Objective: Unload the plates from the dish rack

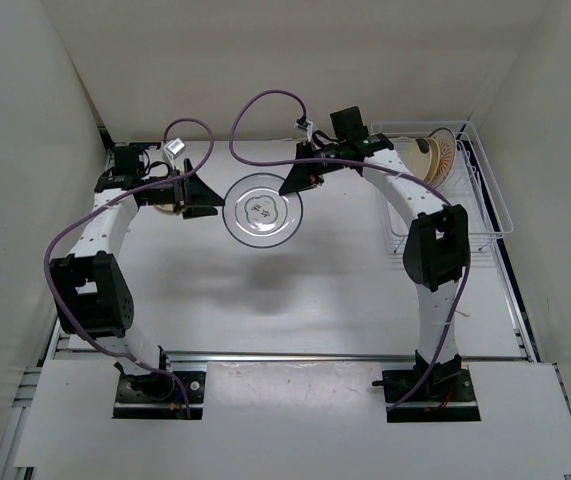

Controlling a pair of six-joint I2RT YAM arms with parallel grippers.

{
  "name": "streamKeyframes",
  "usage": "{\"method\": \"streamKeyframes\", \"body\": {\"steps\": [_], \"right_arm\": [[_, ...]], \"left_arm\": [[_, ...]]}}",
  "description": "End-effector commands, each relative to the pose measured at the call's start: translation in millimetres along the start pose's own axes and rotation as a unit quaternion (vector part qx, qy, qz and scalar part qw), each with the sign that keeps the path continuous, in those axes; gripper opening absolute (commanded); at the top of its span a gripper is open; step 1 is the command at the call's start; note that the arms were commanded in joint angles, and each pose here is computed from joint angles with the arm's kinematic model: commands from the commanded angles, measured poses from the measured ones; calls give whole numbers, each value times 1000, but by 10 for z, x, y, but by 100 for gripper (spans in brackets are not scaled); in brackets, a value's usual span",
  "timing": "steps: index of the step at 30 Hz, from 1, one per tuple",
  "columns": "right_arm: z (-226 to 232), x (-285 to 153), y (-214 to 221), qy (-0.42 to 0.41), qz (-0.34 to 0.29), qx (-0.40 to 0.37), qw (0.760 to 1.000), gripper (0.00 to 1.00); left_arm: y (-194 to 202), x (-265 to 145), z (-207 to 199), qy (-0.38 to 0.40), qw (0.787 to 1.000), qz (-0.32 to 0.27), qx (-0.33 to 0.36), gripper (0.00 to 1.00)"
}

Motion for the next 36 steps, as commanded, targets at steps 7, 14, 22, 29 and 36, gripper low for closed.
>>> {"method": "streamKeyframes", "body": {"steps": [7, 14, 22, 29, 36], "right_arm": [[274, 126, -150, -62, 3, -31, 998, 0], [268, 245, -151, -67, 10, -24, 997, 0], [204, 257, -166, -47, 2, -32, 998, 1], [-165, -238, -369, 181, -87, -51, 978, 45], [-224, -1193, -584, 323, -186, -67, 926, 50]], "left_arm": [[87, 196, 15, 26, 999, 27, 6, 89], [46, 210, 39, 31, 999, 28, 10, 33], [43, 213, 67, 20, 999, 27, 10, 11], [-32, 249, 364, -70, 997, 9, -8, 11], [-189, 371, 702, -106, 991, -3, -80, 11]]}}
Point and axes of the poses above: each gripper's point midway between its finger pads, its own x axis out along the fingers, its own z axis along the line the jaws close on, y = z × x, the point moved 4 cm from there along -x, back along the fingers, and after that the axes turned 3 degrees about x, right-handed, at the moved point
